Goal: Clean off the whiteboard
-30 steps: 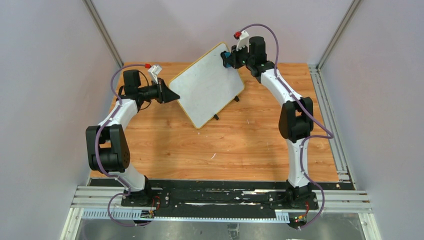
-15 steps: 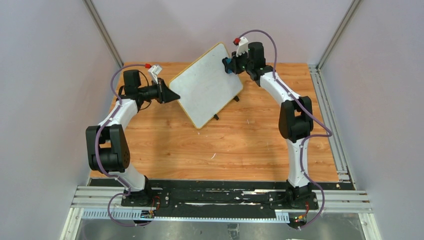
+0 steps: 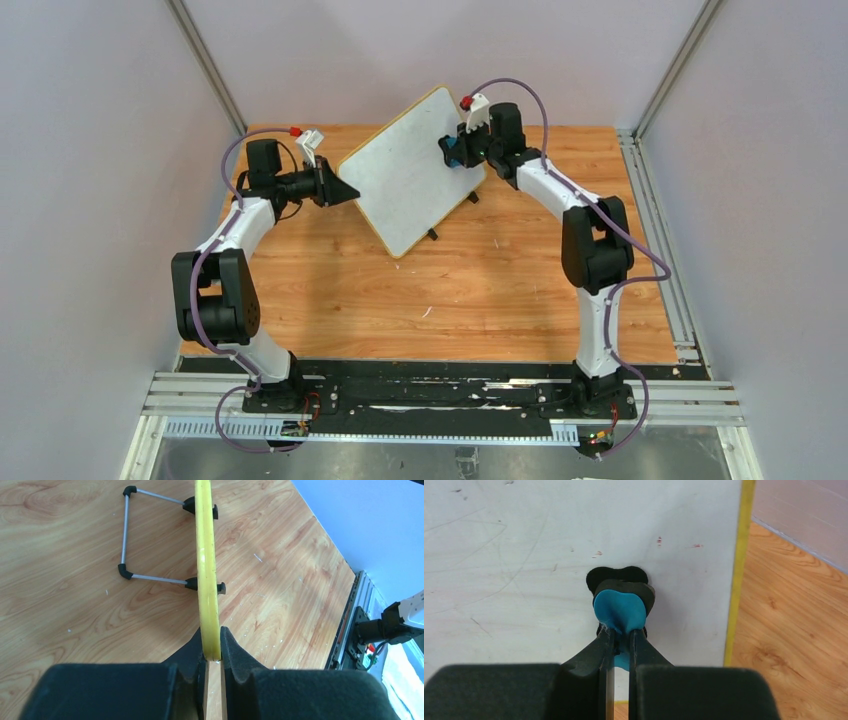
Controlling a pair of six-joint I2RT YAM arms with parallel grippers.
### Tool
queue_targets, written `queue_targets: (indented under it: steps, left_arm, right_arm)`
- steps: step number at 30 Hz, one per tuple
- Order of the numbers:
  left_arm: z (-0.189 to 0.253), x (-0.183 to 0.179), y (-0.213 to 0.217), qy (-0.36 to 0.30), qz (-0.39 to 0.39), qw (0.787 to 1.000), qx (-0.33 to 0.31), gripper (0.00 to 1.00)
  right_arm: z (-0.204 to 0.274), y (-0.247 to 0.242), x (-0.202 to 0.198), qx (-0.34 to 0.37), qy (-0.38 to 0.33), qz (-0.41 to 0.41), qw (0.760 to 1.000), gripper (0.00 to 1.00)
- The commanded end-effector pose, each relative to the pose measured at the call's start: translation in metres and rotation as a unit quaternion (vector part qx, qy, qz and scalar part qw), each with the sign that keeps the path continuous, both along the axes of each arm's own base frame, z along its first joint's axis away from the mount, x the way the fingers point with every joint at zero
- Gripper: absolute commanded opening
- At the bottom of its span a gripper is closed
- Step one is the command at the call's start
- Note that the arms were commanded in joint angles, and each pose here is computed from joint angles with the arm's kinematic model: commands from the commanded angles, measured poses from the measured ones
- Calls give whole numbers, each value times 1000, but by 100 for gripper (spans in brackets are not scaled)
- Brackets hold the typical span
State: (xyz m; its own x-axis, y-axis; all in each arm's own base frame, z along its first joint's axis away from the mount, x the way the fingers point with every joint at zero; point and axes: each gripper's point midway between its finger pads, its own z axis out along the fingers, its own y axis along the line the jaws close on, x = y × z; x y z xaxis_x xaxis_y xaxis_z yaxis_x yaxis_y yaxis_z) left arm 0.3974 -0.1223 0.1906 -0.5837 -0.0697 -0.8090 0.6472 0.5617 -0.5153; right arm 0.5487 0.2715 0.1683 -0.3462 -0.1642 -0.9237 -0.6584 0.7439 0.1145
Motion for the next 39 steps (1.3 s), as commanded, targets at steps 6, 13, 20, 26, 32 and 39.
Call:
queue_targets:
  steps: [6, 13, 20, 26, 32, 39]
  left_arm:
    - [-11, 2, 2, -16, -3, 999, 33, 0]
    - [-11, 5, 3, -15, 3, 999, 36, 0]
    - [-12, 7, 4, -14, 9, 999, 39, 0]
    - [-14, 8, 5, -12, 13, 999, 42, 0]
    - [-16, 10, 6, -9, 15, 999, 41, 0]
    - [-14, 9, 6, -11, 18, 999, 40, 0]
  right_arm:
    - [55, -31, -28, -32, -1, -69, 997, 1]
    - [67, -109, -78, -83, 67, -161, 981, 1]
    - [29, -175, -148, -136, 174, -210, 953, 1]
    - [3, -201, -199, -131, 223, -251, 933, 1]
    - [-31, -209, -238, -130, 258, -267, 920, 1]
    - [-72, -215, -265, -152, 312, -273, 898, 1]
